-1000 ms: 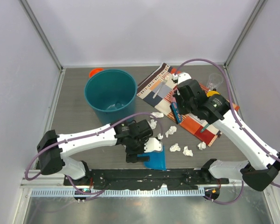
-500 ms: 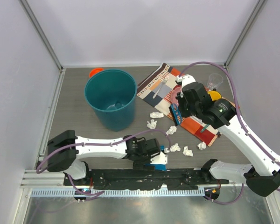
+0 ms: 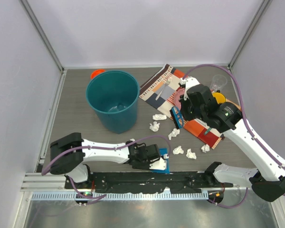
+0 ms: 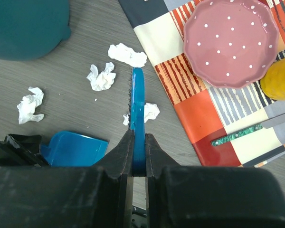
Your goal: Sweep away the paper scraps from the table
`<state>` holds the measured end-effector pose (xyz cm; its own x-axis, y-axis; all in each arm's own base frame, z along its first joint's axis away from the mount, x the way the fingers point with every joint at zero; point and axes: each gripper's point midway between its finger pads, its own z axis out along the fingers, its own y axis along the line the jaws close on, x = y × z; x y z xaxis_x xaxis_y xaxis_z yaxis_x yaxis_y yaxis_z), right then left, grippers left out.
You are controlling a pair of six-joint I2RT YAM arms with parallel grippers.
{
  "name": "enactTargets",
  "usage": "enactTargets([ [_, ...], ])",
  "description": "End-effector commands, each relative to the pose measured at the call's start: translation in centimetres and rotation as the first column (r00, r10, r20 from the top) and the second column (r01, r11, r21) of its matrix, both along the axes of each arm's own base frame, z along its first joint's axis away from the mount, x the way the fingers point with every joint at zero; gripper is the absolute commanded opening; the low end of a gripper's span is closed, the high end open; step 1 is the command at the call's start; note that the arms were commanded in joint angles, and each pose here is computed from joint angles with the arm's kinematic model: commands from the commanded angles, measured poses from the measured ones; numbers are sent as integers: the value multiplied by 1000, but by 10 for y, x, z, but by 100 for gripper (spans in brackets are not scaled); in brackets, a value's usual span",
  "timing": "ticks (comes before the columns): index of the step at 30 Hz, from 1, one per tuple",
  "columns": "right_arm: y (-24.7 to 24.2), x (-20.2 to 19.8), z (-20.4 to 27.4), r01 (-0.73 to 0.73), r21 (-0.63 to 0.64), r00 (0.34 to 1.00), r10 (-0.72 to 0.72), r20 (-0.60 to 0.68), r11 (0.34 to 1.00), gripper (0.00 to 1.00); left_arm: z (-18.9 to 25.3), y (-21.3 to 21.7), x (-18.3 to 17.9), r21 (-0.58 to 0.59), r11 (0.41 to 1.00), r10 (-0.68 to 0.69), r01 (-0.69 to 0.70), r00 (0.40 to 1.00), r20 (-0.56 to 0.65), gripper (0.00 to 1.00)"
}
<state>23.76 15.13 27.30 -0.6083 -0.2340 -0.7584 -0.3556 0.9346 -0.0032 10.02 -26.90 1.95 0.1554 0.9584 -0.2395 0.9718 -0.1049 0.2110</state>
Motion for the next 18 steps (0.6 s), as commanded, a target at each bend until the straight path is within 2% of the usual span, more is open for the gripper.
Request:
enactTargets([
  [1, 5, 5, 10, -5, 40, 999, 4, 39, 999, 1, -4, -7, -8, -25, 999, -24, 23, 998, -53, 36],
  [3, 5, 6, 11, -1, 41, 999, 0, 41, 999, 1, -4, -4, -14, -9, 1000, -24, 23, 996, -87, 22],
  [5, 3, 6, 12, 8, 44, 999, -10, 46, 999, 1, 0, -10, -22, -17, 999, -32, 30, 991, -133, 1],
  [9, -3, 8, 18, 63, 55, 996, -67, 66, 996, 1, 23, -17, -13, -43, 999, -8, 3, 993, -122, 0],
  [13, -24, 12, 33, 192, 74, 972, -200, 121, 979, 1, 79, -18, 19, -105, 992, 59, -68, 995, -85, 0],
  [18, -56, 11, 52, 347, 99, 914, -360, 189, 933, 1, 161, 1, 35, -161, 985, 66, -59, 997, 36, 0],
])
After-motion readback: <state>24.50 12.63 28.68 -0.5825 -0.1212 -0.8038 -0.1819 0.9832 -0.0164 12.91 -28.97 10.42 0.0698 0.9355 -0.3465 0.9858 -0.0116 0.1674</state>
